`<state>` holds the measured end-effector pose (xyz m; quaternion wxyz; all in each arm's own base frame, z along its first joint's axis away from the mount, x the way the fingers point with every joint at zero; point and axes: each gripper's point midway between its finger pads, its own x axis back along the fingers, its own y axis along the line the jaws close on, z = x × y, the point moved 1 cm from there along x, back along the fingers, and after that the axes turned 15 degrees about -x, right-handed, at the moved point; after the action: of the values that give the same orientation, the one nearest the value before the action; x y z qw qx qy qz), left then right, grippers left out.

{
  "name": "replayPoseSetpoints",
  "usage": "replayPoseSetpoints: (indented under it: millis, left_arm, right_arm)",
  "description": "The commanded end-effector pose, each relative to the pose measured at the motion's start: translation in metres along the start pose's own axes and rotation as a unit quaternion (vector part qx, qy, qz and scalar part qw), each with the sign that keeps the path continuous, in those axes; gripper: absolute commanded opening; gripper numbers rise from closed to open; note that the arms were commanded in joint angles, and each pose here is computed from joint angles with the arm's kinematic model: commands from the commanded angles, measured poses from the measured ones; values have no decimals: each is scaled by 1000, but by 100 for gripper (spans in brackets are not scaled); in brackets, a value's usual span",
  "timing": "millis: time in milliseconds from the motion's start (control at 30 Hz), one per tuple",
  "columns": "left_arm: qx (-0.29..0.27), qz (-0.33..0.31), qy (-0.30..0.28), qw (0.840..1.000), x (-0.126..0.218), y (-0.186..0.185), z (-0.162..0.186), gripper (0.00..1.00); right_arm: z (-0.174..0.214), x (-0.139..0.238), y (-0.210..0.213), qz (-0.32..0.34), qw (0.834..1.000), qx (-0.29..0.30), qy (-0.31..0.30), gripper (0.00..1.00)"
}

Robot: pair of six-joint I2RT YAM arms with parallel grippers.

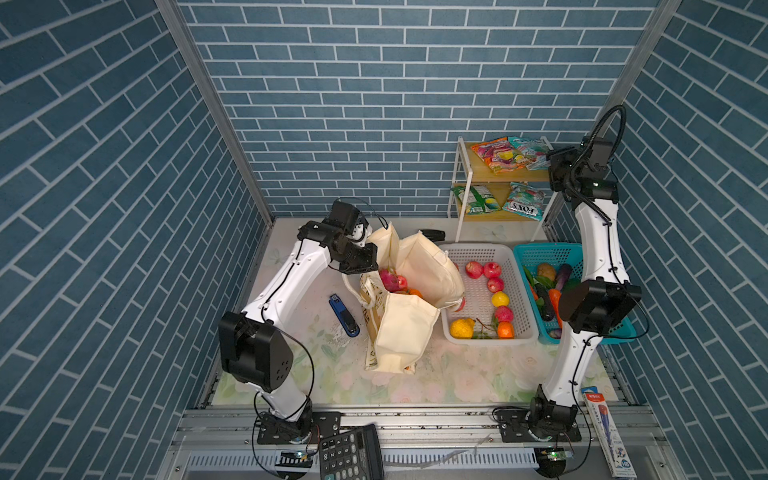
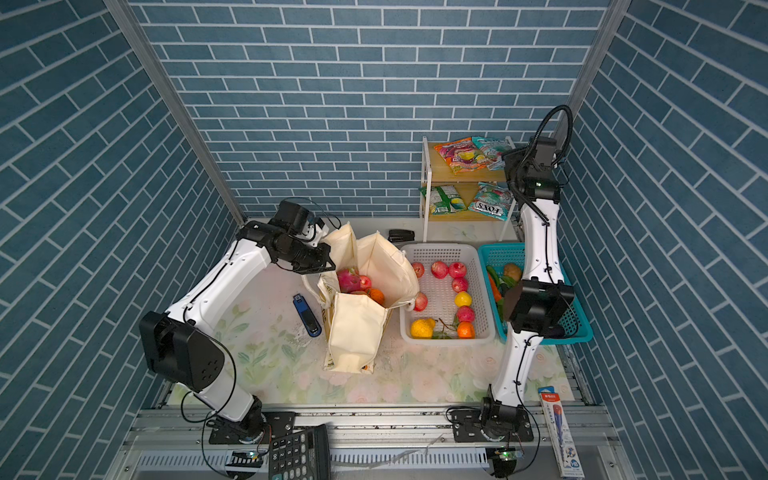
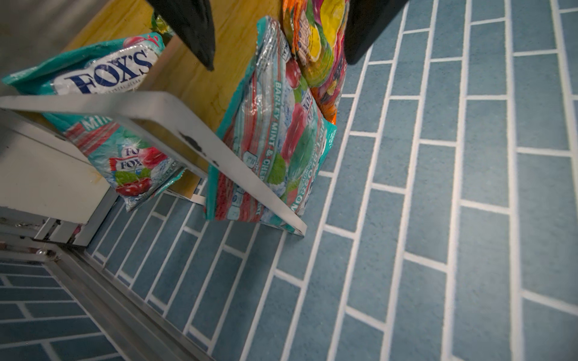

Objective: Place the food into the grocery bag and tie it

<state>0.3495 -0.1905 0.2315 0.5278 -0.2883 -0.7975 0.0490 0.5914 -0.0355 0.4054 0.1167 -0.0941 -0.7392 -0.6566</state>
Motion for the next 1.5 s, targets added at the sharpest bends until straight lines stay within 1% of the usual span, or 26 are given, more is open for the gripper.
replayPoseSetpoints:
  millis: [0,233,367,600,633,667,767,967,1100,1467]
  left_arm:
    - [-4,-2,1,1000,0,-3,5,5]
    - [-4,-2,0,1000,0,-3,7,5]
    - [-5,-1,-1,1000,-1,-3,5,5]
    - [-7,0,0,1000,-3,-3,4,5]
    - [-7,0,0,1000,-3,-2,4,5]
    - [-7,1,-1,1000,-3,-3,4,5]
    - [-7,1,-1,1000,-3,-2,4,5]
    - [-6,0,1,1000,-4,-2,5,5]
    - [-7,0,1,1000,-4,-2,5,5]
    - [-5,-1,2,1000,-6,-1,3,5]
  right_arm:
    - [0,-1,-2,4,999,-40,16,65]
    - [-1,-7,1,-5,997,-64,33,64]
    - [3,-11,6,-18,996,-74,53,59]
    - [6,-11,14,-32,994,-84,64,51]
    - [6,-21,4,-22,994,-86,65,51]
    - [6,-23,2,-20,994,-87,65,50]
    - [5,-25,1,-19,994,-89,62,51]
    - [4,-29,-6,-10,994,-89,56,55]
    - [2,-33,-7,-13,995,-88,49,55]
    - [1,-49,-16,-14,995,-93,44,46]
